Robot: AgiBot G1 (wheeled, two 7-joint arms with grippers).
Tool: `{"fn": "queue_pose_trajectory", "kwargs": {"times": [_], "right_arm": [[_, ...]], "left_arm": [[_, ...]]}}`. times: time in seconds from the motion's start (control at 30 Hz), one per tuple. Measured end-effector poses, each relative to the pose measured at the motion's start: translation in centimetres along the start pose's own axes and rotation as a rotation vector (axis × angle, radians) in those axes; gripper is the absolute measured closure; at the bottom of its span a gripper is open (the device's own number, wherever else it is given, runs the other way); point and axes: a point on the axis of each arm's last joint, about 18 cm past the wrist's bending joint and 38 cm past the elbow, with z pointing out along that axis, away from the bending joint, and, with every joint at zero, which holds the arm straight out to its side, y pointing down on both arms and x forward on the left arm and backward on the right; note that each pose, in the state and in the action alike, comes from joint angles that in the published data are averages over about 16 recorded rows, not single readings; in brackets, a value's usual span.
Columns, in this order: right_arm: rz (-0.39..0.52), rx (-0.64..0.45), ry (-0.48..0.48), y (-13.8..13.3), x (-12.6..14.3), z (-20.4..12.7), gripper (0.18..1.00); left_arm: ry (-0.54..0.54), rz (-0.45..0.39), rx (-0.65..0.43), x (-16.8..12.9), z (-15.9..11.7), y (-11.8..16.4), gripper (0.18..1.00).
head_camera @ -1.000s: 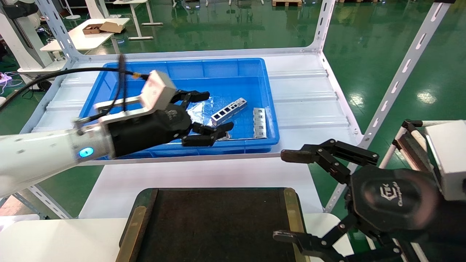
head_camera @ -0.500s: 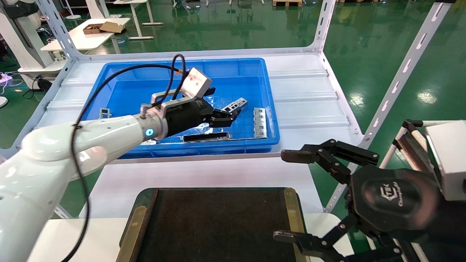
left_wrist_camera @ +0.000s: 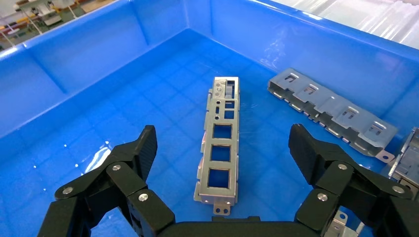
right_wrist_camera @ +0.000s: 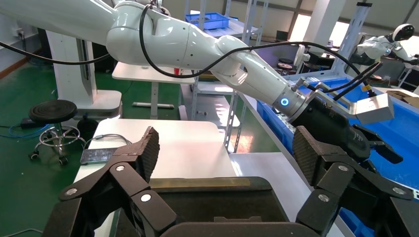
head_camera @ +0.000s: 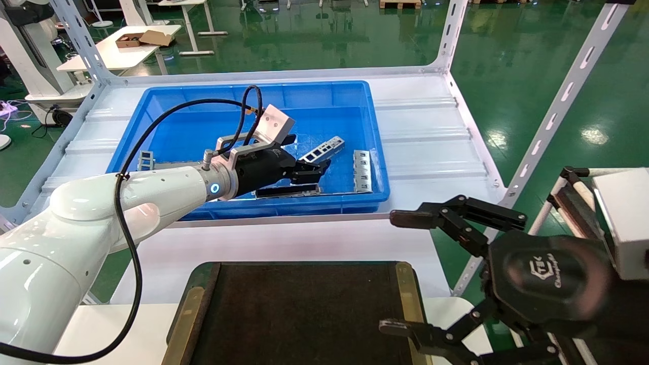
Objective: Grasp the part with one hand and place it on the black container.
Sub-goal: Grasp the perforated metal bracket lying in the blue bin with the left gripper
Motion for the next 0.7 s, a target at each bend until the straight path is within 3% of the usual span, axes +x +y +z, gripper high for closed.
{"fn": "queue_pose_trajectory", "kwargs": {"times": [0.3, 0.7], "right_arm": [[0.000, 0.000, 0.000, 0.0, 0.0, 0.0, 0.271], [0.000, 0.000, 0.000, 0.0, 0.0, 0.0, 0.494]], "left_arm": [[0.001, -0.018, -0.023, 0.2, 0.1, 0.6, 0.276], [-0.009, -0.038, -0.051, 0.3, 0.3, 1.4, 0.494]]}}
